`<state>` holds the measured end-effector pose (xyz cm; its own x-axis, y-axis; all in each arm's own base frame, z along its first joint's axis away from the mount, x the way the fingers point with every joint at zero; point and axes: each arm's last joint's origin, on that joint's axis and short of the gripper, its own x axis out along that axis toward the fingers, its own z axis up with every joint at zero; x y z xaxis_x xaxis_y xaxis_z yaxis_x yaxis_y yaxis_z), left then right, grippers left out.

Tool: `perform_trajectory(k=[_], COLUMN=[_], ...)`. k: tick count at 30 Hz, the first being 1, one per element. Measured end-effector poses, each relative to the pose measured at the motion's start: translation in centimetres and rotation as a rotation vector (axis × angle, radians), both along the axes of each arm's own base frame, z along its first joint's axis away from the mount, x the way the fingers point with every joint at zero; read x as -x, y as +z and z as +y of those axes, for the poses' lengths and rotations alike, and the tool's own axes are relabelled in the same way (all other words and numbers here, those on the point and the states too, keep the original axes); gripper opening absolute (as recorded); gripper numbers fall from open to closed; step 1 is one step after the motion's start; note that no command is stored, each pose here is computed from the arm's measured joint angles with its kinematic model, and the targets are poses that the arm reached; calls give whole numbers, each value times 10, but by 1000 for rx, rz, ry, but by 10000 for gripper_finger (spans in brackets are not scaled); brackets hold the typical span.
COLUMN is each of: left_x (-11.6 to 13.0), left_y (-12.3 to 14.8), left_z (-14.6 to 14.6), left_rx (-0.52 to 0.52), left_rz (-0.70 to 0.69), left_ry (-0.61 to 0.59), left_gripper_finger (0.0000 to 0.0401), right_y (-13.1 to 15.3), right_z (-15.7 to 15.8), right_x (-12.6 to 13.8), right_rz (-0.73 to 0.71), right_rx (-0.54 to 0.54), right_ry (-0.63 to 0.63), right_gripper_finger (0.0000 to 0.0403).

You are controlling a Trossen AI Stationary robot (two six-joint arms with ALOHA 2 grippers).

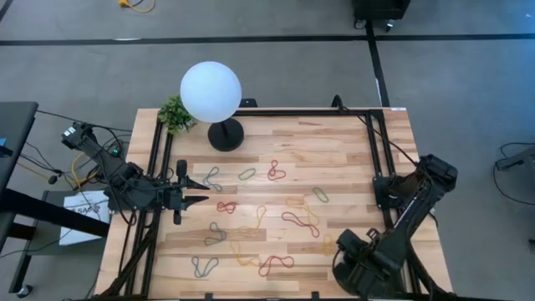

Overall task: Pick and place items into bin
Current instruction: Put the blue rubber band into the black bin

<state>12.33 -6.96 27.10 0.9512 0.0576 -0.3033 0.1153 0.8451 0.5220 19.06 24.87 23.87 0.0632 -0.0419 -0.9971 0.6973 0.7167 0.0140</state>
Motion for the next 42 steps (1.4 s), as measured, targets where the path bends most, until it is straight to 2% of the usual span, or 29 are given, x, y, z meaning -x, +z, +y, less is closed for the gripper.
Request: perform_trajectory(k=[7, 13, 15, 20, 23, 28, 31, 34, 39, 42], left_x=[0, 0, 0, 0, 1, 2, 2, 1, -2, -1], left_y=[0, 0, 0, -1, 0, -1, -1, 0, 8, 9], left_z=[0, 0, -1, -4, -7, -10, -11, -9, 1, 5], left_rx=[0, 4, 35, 172, 214, 381, 444, 435, 364, 285], left_rz=[0, 0, 5, 38, 56, 110, 123, 82, -109, -160], left_ry=[0, -3, -19, -103, -175, -239, -231, -150, 165, 281], left_gripper_finger=[119, 119, 119, 119, 119, 119, 119, 119, 119, 119], right_y=[0, 1, 1, 10, 17, 23, 24, 24, 25, 29], right_z=[-6, -16, -20, -31, -43, -66, -79, -92, -110, -117], right_x=[-10, -35, -44, -63, -76, -96, -107, -115, -123, -124], right_rz=[14, -52, -77, -127, -177, -221, -267, -276, -278, -298], right_rx=[-26, -99, -126, -143, -85, -8, 61, 113, 206, 232], right_ry=[7, -61, -71, 91, 222, 500, 487, 473, 453, 428], right_gripper_finger=[58, 54, 54, 54, 54, 54, 54, 54, 54, 54])
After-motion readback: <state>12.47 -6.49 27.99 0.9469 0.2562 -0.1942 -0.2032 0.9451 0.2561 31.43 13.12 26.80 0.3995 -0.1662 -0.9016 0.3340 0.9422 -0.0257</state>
